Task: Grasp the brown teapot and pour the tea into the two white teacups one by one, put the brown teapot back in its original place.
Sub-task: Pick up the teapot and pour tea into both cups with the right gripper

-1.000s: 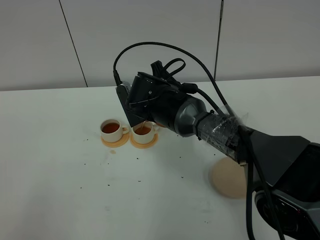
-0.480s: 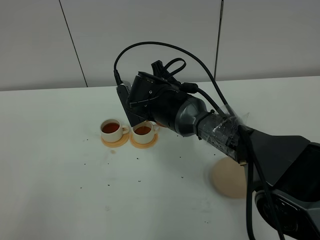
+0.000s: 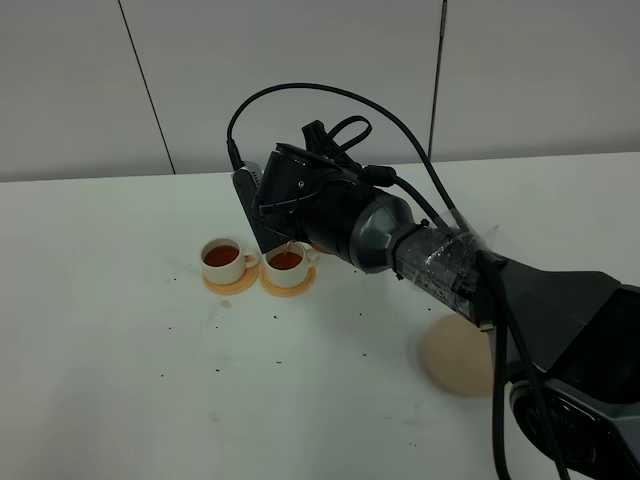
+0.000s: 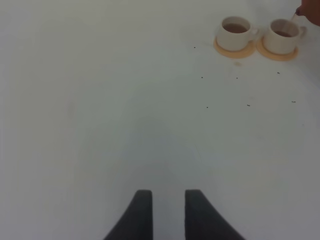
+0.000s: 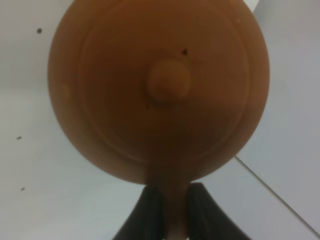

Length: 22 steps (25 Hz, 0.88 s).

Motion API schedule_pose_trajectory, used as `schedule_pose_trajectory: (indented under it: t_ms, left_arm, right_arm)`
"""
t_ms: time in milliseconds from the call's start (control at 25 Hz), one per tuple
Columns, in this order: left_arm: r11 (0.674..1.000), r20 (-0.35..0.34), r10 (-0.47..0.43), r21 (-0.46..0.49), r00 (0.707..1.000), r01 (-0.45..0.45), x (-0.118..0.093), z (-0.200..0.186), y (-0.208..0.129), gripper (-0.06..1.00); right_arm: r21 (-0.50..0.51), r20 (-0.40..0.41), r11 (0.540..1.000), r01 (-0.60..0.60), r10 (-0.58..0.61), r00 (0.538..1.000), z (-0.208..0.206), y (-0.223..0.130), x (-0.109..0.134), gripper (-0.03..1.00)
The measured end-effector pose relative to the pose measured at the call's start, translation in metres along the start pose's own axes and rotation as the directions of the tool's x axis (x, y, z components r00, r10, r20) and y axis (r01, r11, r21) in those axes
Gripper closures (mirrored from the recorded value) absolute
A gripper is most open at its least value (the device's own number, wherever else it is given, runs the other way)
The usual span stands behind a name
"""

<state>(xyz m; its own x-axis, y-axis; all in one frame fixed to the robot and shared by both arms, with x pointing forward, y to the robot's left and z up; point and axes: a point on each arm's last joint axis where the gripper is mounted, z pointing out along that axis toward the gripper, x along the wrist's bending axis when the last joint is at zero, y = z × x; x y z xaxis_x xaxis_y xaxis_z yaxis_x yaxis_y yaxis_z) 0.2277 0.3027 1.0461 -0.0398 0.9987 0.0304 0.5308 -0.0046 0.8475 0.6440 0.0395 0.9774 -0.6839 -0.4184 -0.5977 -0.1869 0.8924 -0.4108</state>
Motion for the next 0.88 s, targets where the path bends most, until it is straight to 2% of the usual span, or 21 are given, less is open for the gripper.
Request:
schedule_pose_trajectory:
  t_ms: [880]
  left_arm:
    - [1.0, 0.0, 0.0, 0.0, 1.0, 0.0, 0.0, 0.0, 0.0, 0.71]
  right_arm:
    - [0.0, 0.0, 1.0, 0.0, 0.0, 1.0, 0.0, 0.0, 0.0, 0.87]
